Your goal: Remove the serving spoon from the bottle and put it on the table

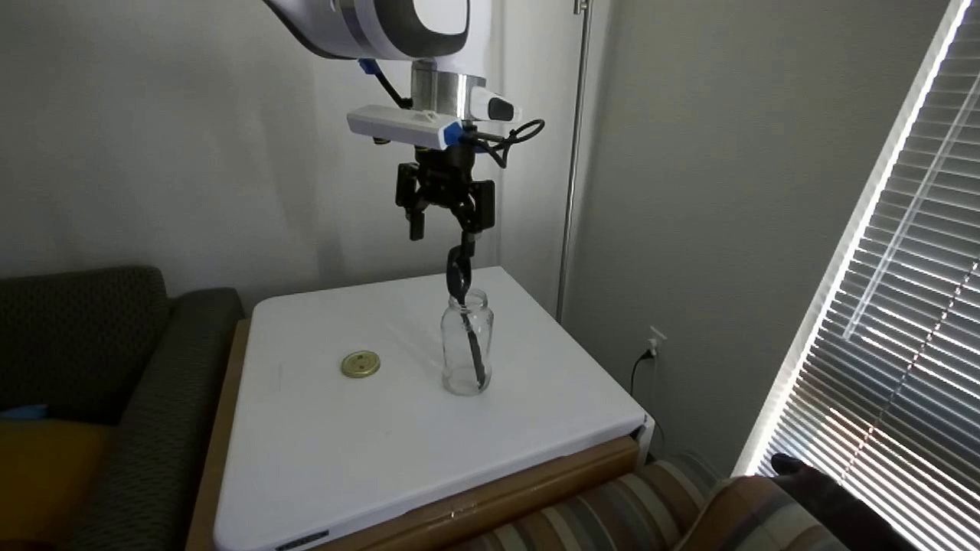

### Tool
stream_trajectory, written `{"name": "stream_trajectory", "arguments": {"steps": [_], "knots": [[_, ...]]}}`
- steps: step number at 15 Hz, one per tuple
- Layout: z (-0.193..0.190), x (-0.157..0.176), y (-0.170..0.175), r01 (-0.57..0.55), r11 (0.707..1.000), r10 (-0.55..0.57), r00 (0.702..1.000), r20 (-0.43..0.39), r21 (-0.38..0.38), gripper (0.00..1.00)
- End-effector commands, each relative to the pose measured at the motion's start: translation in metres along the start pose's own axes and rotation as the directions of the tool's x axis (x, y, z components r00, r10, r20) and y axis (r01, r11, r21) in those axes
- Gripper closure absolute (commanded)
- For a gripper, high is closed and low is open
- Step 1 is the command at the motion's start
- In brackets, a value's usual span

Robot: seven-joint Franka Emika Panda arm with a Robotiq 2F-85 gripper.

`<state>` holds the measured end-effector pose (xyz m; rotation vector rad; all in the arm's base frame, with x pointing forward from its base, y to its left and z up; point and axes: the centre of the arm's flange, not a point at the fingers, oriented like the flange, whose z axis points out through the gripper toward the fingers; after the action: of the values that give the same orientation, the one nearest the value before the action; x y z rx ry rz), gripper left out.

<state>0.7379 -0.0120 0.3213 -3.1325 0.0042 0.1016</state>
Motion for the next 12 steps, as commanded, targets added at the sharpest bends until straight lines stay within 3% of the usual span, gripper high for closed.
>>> {"name": "stream_trajectory", "arguments": {"steps": [1,8,9,11,12], "knots": [[0.006,0.031,-0.003,-0.025,1.000,0.025,0.999,-0.035,0.000,0.00],[0.021,0.045,-0.009,-0.039,0.999,0.039,0.998,-0.047,-0.002,0.04],[0.022,0.047,-0.009,-0.041,0.999,0.041,0.998,-0.050,0.000,0.26],[0.022,0.049,-0.009,-0.044,0.999,0.044,0.998,-0.051,0.002,0.30],[0.022,0.049,-0.009,-0.045,0.999,0.045,0.997,-0.055,0.006,0.38]]}}
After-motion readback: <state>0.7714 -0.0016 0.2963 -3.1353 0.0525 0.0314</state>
